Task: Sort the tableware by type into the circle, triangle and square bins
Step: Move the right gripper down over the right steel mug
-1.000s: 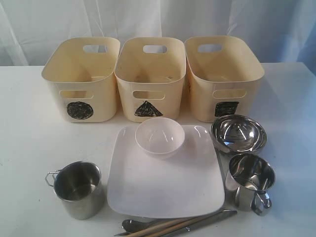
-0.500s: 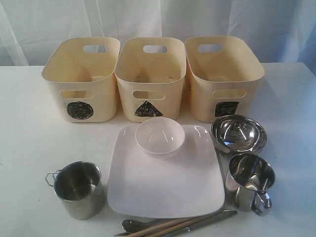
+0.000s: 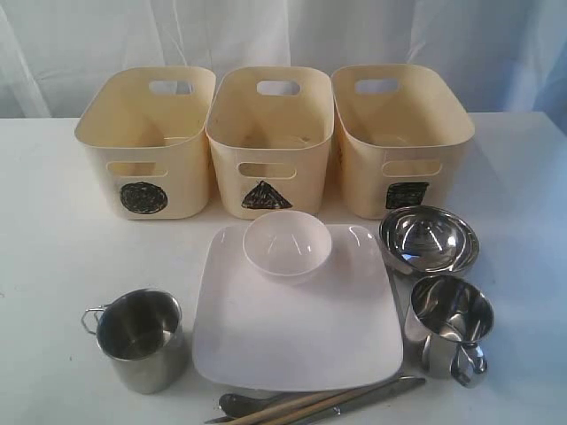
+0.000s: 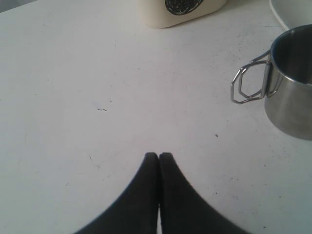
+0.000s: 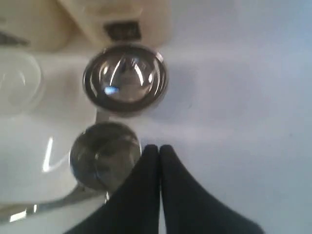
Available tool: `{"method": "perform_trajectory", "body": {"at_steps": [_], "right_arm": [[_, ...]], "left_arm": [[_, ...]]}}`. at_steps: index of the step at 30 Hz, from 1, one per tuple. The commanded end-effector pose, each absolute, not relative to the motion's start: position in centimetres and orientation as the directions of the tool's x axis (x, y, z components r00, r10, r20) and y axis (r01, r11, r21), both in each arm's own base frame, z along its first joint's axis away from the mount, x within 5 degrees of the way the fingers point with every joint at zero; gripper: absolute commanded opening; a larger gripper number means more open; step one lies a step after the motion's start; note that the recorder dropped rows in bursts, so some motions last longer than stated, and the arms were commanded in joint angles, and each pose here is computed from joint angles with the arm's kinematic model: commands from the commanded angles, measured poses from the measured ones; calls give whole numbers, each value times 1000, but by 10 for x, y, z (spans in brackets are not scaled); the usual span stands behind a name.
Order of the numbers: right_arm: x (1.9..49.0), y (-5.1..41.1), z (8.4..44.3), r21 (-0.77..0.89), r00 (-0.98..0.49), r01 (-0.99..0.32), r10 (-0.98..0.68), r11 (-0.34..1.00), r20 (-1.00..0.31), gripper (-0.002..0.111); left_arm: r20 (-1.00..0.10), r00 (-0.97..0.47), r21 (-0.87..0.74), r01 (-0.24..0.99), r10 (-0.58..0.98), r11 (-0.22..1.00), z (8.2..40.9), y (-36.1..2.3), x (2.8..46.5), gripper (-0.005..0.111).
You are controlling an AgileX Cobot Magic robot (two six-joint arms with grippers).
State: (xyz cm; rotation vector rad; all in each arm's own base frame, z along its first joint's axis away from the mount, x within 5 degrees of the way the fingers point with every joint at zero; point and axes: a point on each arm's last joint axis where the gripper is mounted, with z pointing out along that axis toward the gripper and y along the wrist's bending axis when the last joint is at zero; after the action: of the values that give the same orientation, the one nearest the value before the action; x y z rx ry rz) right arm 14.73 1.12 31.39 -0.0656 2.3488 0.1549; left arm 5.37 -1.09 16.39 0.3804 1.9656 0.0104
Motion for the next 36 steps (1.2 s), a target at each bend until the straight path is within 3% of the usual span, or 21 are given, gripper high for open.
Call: {"method": "perform_trajectory", "body": {"at_steps": [1, 5, 8, 11, 25, 31, 36], "right_arm": [[170, 22, 294, 91, -768, -302, -186, 949, -613, 1], [178, 25, 280, 84, -788, -411, -308, 908, -533, 20], [182, 27, 273, 125, -811, -420, -310, 899, -497, 40], [186, 31, 268, 164, -808, -458, -332, 874, -487, 54], [201, 44, 231, 288, -843, -506, -396, 813, -364, 54], [200, 49, 216, 272, -828, -551, -477, 789, -296, 54], [203, 52, 215, 247, -816, -564, -486, 788, -313, 54]], "left_arm": [[-892, -366, 176, 265, 267, 948, 163, -11, 53, 0], [-892, -366, 176, 265, 267, 948, 163, -11, 53, 0], [-892, -366, 176, 265, 267, 948, 163, -11, 53, 0], [-892, -366, 176, 265, 267, 948, 163, -11, 53, 0], [-892, -366, 176, 265, 267, 948, 163, -11, 53, 0], [-892, -366, 176, 265, 267, 948, 163, -11, 53, 0], [-892, -366, 176, 265, 267, 948, 163, -11, 53, 0]]}}
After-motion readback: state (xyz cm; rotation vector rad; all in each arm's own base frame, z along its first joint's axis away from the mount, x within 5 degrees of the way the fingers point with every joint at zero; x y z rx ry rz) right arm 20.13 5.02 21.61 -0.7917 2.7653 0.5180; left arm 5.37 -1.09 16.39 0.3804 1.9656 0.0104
